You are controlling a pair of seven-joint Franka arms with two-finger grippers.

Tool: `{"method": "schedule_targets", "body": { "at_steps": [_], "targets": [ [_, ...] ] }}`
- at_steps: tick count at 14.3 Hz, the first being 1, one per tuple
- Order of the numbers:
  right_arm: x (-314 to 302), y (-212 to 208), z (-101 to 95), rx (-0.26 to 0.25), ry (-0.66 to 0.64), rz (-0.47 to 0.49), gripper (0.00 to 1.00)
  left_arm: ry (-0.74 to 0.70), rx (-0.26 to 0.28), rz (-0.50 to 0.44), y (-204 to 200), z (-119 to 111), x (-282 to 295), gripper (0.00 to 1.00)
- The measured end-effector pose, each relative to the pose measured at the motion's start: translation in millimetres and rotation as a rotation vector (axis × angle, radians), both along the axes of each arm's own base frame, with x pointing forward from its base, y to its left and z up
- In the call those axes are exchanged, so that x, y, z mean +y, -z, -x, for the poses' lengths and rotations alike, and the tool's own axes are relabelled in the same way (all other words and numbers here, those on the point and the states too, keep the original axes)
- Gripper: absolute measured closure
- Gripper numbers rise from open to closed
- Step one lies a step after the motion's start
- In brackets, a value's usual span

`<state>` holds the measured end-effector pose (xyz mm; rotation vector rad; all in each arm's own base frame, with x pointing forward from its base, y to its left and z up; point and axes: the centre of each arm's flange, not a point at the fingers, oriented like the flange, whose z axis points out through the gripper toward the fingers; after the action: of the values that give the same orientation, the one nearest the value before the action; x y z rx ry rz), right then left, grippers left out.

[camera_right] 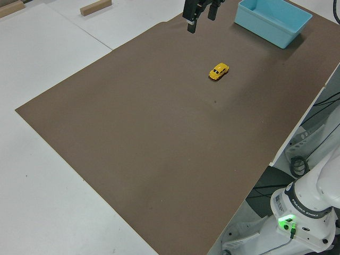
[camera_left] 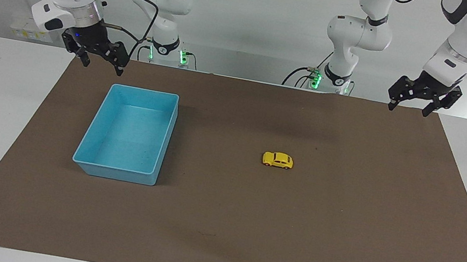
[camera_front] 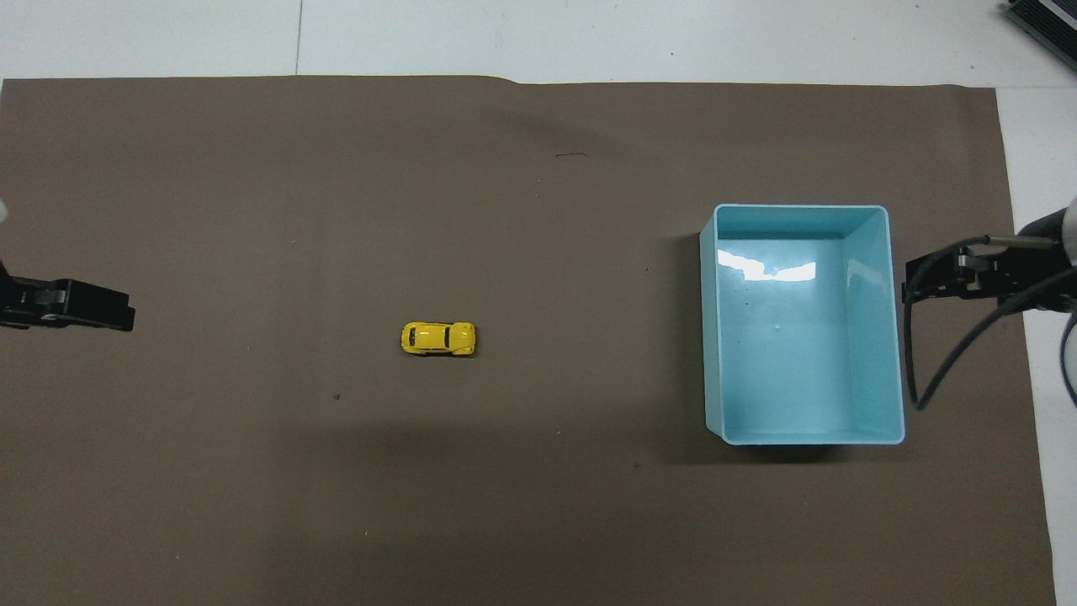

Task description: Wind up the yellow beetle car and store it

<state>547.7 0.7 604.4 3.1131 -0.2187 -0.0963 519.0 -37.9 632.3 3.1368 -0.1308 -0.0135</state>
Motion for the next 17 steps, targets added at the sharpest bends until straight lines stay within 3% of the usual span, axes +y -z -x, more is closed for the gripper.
{"method": "schedule_targets", "body": {
  "at_steps": [13,17],
  "targets": [
    [0.0,0.0,0.0,0.0,0.0,0.0,0.0,-0.007,-0.001,0.0,0.6,-0.3,-0.5,0.0],
    [0.0,0.0,0.0,0.0,0.0,0.0,0.0,-0.176,0.02,0.004,18.7,-4.8,-9.3,0.0]
  ]
}}
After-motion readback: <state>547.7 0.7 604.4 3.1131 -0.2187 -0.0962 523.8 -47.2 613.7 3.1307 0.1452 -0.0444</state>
